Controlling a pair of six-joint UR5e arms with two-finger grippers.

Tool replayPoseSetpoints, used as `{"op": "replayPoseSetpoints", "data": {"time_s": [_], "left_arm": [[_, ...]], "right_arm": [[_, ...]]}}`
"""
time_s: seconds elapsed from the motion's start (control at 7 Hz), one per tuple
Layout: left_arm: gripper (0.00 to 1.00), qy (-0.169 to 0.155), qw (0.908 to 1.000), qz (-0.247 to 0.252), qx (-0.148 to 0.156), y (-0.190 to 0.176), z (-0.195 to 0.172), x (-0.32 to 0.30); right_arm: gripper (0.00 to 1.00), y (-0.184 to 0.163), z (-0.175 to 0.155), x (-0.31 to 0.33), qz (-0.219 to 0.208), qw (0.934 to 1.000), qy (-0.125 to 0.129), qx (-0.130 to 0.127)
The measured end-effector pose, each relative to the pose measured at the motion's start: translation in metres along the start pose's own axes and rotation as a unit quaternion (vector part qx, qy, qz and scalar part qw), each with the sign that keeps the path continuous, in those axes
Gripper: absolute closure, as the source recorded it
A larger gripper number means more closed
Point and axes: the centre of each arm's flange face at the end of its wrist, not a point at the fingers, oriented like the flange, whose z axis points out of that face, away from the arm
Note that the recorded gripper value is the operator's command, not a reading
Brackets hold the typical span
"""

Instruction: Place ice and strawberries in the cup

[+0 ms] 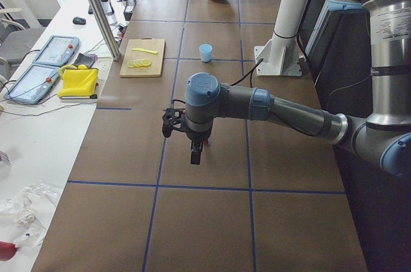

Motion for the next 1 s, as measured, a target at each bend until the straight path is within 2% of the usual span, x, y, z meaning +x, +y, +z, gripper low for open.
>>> {"op": "replayPoseSetpoints", "data": {"time_s": [0.29,0.71,1.0], "left_arm": [[0.0,0.0,1.0,0.0,0.0,0.0,0.0,0.0],[0.0,0.0,1.0,0.0,0.0,0.0,0.0002,0.0001],[0.0,0.0,1.0,0.0,0.0,0.0,0.0,0.0]], "right_arm": [[0.62,-0.0008,-0.001,-0.0009,-0.001,1.0,-0.001,0.001],[0.74,0.0,-0.0007,-0.0007,-0.002,1.0,-0.001,0.002],[0.74,0.0018,-0.0007,-0.0004,-0.002,1.0,-0.002,0.002]]}}
